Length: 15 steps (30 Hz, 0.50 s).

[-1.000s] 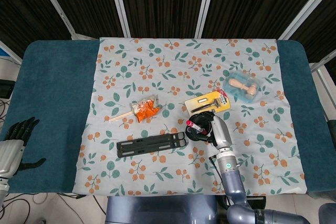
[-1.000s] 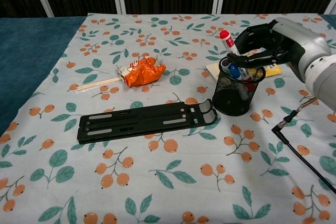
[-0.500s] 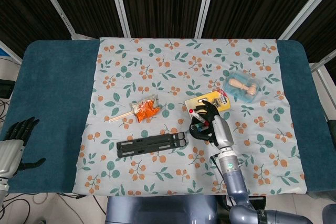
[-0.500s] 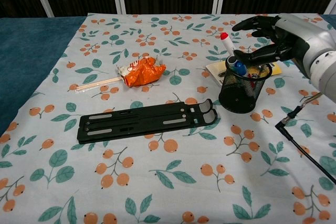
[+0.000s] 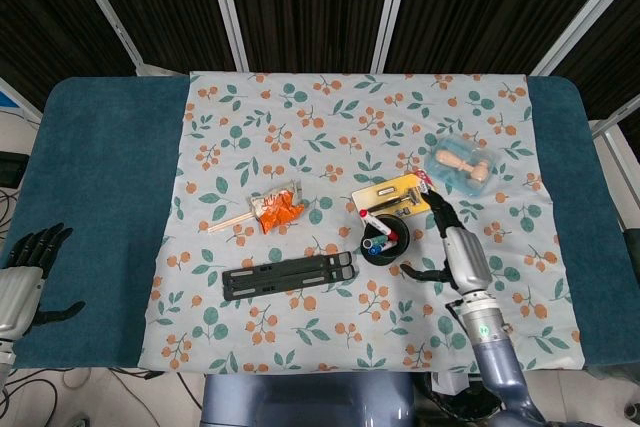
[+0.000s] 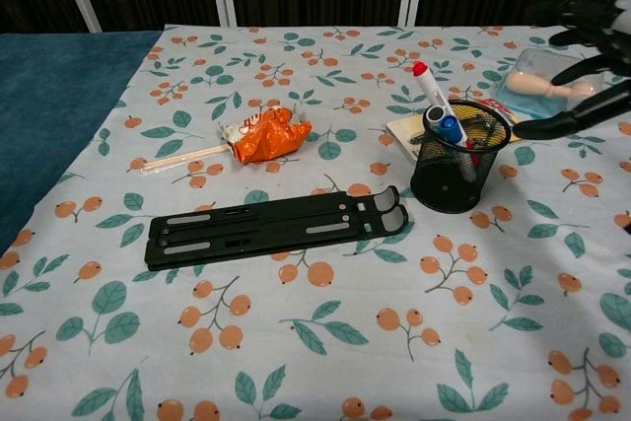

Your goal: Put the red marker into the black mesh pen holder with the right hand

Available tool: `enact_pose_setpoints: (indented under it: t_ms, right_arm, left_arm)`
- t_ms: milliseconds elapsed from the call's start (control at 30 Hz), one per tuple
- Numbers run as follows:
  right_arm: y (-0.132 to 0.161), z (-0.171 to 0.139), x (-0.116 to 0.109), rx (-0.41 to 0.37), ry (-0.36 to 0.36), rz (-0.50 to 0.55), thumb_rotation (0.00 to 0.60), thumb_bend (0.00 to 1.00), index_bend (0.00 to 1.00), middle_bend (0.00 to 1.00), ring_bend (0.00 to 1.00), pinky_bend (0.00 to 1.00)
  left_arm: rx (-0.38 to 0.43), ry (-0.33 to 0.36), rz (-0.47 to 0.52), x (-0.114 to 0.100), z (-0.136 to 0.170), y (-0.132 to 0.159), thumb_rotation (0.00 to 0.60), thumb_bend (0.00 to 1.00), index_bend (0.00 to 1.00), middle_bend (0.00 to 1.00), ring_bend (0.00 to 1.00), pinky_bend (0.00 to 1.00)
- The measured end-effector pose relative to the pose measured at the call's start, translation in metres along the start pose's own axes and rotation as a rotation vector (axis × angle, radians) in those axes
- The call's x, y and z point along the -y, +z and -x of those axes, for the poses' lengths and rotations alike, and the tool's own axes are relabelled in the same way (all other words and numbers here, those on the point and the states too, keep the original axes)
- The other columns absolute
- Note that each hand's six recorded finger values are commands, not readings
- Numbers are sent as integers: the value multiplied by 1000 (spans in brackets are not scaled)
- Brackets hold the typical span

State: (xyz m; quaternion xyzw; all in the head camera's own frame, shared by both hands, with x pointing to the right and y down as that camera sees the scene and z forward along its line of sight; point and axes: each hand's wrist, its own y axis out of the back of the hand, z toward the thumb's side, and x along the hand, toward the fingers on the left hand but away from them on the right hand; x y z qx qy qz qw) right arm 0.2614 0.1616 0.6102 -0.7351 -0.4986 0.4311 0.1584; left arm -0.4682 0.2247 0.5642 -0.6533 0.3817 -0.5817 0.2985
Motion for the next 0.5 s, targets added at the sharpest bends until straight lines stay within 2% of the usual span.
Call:
enact_pose_setpoints:
  t_ms: [67,267,500]
  right_arm:
    - [-11,-8,-13,5,0,-70,600,62,0,0,0,182]
    - [-49,-46,-54,2,-29,-370,600,44,0,0,0,183]
    - [-80,-91,-91,3,-137,-601,600,44,0,0,0,182]
  left_arm:
    - [-4,4,-5,0,0,-1,600,24,0,0,0,0]
    - [-3,22,-22,-2,2,-1,600,24,0,0,0,0]
    - [11,51,-28,-4,4,1,600,23,0,0,0,0]
